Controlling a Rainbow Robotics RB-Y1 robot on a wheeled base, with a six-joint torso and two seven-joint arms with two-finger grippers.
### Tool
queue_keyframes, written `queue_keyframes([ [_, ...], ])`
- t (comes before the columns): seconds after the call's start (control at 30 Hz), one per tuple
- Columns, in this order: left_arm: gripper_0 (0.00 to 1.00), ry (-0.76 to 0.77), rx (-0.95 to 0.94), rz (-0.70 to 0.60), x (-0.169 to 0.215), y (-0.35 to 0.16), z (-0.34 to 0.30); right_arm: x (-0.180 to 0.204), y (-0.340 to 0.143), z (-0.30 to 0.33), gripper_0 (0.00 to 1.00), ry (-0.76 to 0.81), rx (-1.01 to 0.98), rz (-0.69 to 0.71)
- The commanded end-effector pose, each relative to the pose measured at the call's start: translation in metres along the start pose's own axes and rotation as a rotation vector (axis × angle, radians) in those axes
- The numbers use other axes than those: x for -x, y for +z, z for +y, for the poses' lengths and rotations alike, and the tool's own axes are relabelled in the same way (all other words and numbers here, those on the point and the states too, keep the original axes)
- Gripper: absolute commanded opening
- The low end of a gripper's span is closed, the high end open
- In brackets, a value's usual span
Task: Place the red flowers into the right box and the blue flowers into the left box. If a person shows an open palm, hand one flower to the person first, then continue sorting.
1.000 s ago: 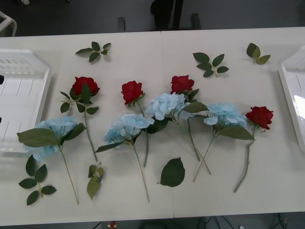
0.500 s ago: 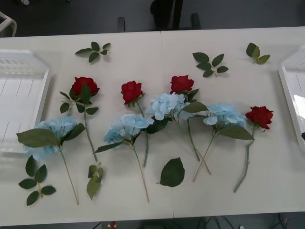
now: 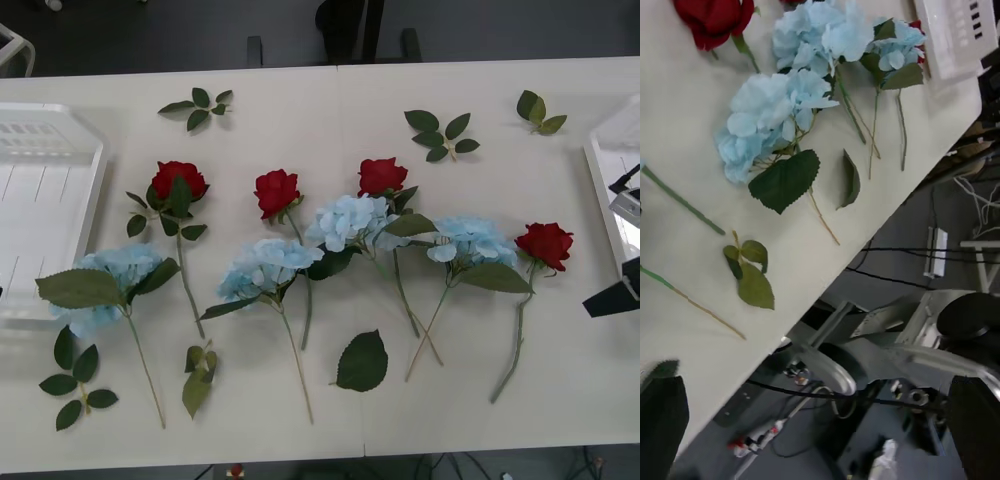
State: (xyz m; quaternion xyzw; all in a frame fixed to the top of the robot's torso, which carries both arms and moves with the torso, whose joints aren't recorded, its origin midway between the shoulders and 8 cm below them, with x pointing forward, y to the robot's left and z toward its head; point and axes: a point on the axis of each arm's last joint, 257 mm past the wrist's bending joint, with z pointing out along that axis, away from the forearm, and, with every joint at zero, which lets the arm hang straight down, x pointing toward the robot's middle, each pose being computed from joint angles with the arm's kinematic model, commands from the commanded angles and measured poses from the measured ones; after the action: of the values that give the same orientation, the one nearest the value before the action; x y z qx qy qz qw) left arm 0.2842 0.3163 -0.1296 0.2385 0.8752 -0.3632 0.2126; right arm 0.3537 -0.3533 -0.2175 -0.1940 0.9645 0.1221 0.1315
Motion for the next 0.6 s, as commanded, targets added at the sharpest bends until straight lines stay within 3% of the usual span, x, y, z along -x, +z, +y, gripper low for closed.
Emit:
queue_keyframes([
  [0.03, 1.0, -0.164, 0.063, 0.062, -0.018, 0.017, -0.009, 0.029, 0.016, 0.017, 1.0, 0.02, -0.004, -0.056],
  [0.6, 1.0, -0.277, 0.392, -0.051, -0.03, 0.092, 0.033, 0.055, 0.094, 0.004, 1.0, 0.167, -0.004, -0.078],
])
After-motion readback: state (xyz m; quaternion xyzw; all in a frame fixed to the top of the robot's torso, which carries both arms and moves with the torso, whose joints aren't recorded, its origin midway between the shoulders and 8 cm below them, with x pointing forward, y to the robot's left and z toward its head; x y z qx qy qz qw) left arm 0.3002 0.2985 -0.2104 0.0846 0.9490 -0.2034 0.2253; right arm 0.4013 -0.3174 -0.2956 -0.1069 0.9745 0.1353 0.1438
